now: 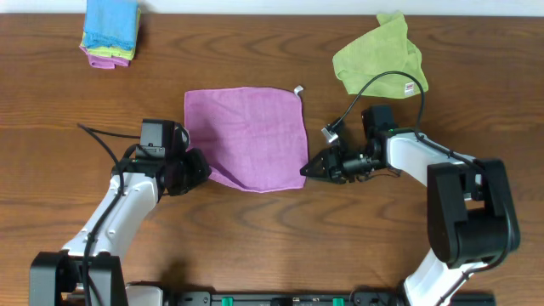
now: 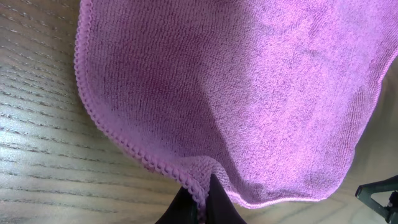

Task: Fold the cloth

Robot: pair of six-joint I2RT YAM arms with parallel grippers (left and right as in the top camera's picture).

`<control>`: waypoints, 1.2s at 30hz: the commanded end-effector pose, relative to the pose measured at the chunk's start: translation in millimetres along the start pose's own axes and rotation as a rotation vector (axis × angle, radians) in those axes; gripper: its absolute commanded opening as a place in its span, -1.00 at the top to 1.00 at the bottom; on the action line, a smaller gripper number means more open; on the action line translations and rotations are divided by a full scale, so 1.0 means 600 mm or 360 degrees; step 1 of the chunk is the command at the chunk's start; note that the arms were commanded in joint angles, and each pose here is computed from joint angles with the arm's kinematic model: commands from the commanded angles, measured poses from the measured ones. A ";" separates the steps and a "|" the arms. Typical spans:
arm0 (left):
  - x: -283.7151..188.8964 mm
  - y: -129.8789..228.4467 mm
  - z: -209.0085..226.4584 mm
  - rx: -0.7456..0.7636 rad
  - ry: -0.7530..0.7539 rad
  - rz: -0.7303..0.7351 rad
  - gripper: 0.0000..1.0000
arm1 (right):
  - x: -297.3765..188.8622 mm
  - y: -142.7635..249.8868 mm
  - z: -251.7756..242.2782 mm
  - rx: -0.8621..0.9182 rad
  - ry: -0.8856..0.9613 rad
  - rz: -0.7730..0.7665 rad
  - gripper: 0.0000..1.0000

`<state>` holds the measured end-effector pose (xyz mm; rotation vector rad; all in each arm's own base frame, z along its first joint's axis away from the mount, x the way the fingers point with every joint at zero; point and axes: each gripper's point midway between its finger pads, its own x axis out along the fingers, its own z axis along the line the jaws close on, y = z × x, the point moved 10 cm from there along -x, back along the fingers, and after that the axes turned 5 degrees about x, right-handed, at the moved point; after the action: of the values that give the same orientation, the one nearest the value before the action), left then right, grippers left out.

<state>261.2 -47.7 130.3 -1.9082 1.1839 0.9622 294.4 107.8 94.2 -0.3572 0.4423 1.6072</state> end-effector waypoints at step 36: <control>-0.006 -0.012 -0.005 0.0076 -0.0004 -0.0038 0.88 | 0.063 -0.003 -0.033 0.0071 0.0065 0.0102 -0.16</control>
<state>261.2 -47.7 130.3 -1.8990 1.1871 0.9532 299.1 129.1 66.7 -0.3409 0.5255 1.6171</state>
